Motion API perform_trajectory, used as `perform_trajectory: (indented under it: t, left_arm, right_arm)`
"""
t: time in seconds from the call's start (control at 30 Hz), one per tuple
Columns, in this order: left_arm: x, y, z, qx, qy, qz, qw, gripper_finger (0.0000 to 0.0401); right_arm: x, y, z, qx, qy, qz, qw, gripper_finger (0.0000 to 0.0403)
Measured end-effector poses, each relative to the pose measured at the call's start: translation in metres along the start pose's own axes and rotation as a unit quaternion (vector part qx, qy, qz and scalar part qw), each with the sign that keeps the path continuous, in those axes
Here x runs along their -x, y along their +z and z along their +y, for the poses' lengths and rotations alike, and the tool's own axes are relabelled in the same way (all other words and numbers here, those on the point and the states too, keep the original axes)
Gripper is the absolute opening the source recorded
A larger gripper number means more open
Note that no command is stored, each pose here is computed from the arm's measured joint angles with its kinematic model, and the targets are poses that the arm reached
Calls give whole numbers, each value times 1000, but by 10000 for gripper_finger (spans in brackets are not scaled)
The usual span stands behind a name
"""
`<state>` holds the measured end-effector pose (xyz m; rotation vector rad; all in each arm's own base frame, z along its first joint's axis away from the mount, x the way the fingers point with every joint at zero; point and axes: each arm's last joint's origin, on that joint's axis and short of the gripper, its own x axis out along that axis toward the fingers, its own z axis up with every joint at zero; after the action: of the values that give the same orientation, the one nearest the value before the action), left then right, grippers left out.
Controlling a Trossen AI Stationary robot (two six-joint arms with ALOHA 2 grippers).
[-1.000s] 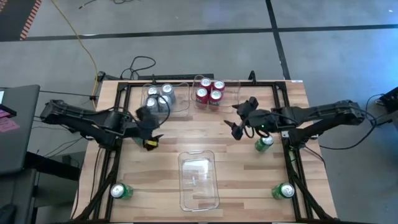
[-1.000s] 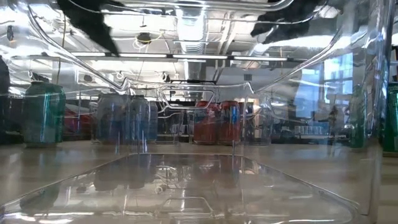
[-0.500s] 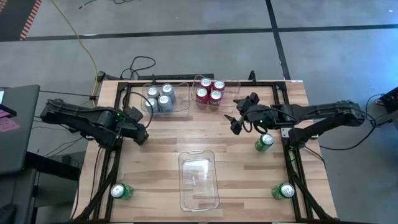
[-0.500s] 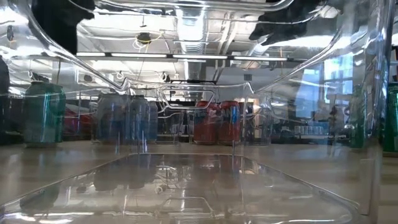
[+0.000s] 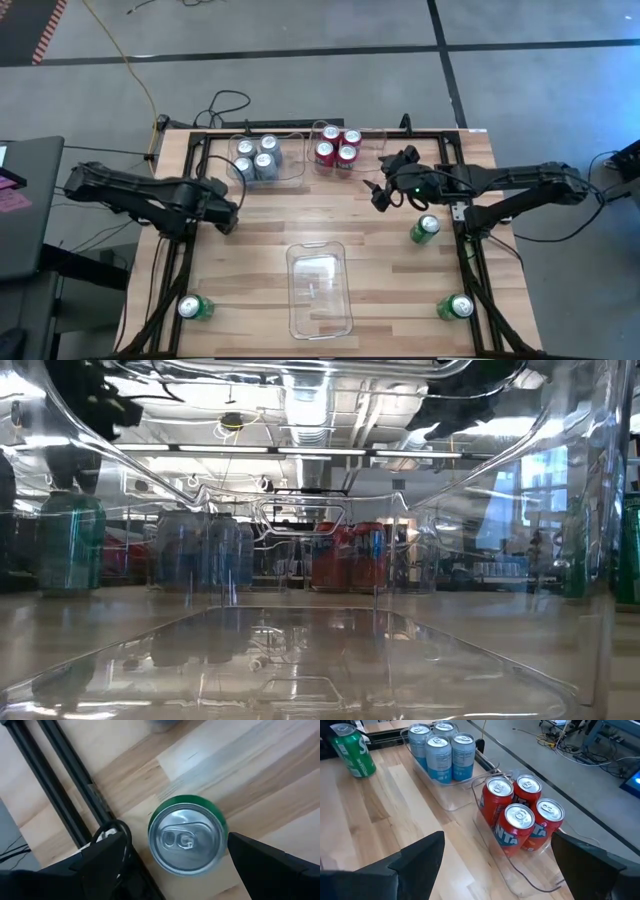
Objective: Sort soda cans
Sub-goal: Put the top left green soda can into the bottom transparent bin
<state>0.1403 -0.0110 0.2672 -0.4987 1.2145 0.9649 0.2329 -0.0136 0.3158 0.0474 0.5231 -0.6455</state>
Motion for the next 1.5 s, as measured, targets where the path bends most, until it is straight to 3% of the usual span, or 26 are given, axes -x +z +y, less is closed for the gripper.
perform_trajectory:
  t: [0.37, 0.7, 0.9, 1.03, 1.23, 1.5]
  left_arm:
    - [-35, -9, -5, -31, -10, 40, 999, 346]
    - [-37, -5, -9, -37, -26, 16, 999, 343]
    - [-37, 0, -15, -27, -51, -19, 998, 304]
    - [-36, 2, -19, -19, -68, -30, 997, 301]
    - [-14, 13, -21, -21, -98, -50, 994, 301]
    - [36, 32, -21, -42, -163, -99, 981, 301]
  right_arm:
    - [1, 0, 2, -5, 7, -3, 1000, 380]
    - [1, 1, 2, -6, 7, -4, 1000, 380]
    - [1, 1, 2, -6, 7, -4, 1000, 380]
    - [1, 1, 2, -6, 7, -4, 1000, 380]
    - [1, 1, 2, -5, 7, -4, 1000, 380]
    - [1, 0, 2, -3, 6, -1, 1000, 380]
